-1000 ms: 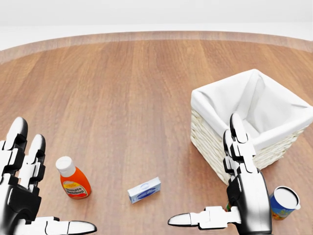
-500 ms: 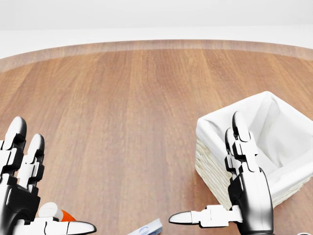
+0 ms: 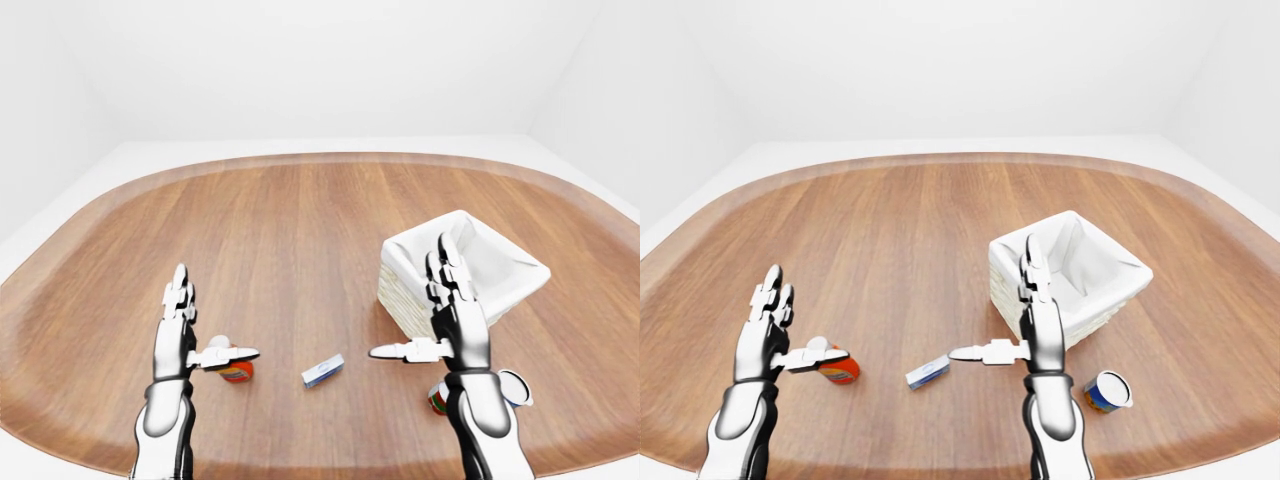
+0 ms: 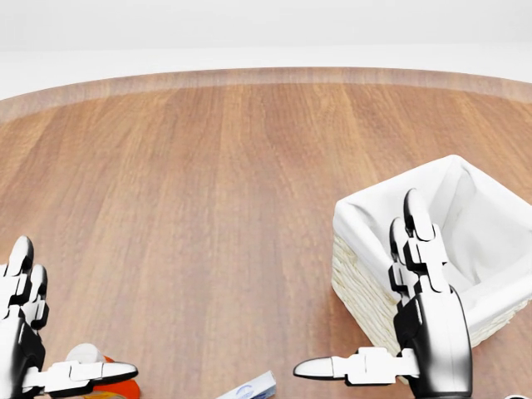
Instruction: Pick up the ketchup, and put it in the basket.
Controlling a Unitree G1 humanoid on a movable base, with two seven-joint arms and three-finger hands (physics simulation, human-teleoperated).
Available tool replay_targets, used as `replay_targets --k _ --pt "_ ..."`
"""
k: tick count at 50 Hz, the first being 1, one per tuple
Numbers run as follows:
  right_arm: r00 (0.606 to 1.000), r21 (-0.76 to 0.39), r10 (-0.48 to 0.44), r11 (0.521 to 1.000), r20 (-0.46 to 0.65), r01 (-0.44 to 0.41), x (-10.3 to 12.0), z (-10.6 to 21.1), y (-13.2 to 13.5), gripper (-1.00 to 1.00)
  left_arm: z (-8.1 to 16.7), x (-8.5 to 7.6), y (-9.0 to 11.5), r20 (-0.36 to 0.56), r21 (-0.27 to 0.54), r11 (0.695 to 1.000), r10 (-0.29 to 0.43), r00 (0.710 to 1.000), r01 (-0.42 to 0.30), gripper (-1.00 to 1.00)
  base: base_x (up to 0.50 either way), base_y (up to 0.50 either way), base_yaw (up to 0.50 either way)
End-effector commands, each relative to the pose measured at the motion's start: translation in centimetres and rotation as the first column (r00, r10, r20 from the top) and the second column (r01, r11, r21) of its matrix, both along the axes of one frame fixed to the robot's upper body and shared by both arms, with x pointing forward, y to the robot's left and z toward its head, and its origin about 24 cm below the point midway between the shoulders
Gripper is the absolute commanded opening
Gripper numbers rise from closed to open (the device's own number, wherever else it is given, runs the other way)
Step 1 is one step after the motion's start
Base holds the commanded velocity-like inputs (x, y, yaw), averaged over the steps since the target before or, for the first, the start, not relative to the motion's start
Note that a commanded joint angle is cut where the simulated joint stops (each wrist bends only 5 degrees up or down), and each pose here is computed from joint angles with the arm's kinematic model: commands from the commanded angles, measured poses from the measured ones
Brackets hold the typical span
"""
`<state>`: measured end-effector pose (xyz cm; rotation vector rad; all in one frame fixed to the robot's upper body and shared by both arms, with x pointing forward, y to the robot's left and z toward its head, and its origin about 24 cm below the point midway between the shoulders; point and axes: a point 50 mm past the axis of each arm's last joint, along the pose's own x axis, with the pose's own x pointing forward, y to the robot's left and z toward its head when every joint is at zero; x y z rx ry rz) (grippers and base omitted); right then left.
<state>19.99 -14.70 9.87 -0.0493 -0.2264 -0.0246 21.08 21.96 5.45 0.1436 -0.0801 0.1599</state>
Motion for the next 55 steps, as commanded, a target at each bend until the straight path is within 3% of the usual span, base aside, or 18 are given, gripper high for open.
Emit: replay_targets --k 1,6,8,13,23,55 --pt "1.000 0.006 -0.003 1.000 0.006 0.002 -0.2 0.1 -0.3 1.00 -7.3 0.0 4.8 -0.335 0.084 0.981 0.194 0.922 -0.176 1.00 0.00 0.00 0.00" --pt "1.000 0.003 -0.001 1.000 0.004 0.001 -0.1 0.1 -0.1 1.00 -7.6 0.1 5.1 -0.348 0.084 0.979 0.203 0.915 -0.186 1.00 0.00 0.00 0.00" --pt "1.000 0.003 0.000 1.000 0.004 0.000 -0.1 0.2 -0.2 1.00 -8.4 -0.1 5.6 -0.385 0.089 0.975 0.223 0.895 -0.205 1.00 0.00 0.00 0.00" --pt "1.000 0.002 -0.002 1.000 0.007 0.002 -0.3 0.3 -0.1 1.00 -9.2 -0.3 5.8 -0.418 0.099 0.973 0.232 0.878 -0.210 1.00 0.00 0.00 0.00" --pt "1.000 0.001 0.004 1.000 0.010 -0.004 -0.3 0.3 0.0 1.00 -9.8 -0.1 5.9 -0.447 0.103 0.971 0.239 0.862 -0.216 1.00 0.00 0.00 0.00" --pt "1.000 0.001 0.002 1.000 0.016 -0.002 -0.6 0.5 0.0 1.00 -11.9 1.7 3.9 -0.543 0.099 0.980 0.196 0.817 -0.170 1.00 0.00 0.00 0.00"
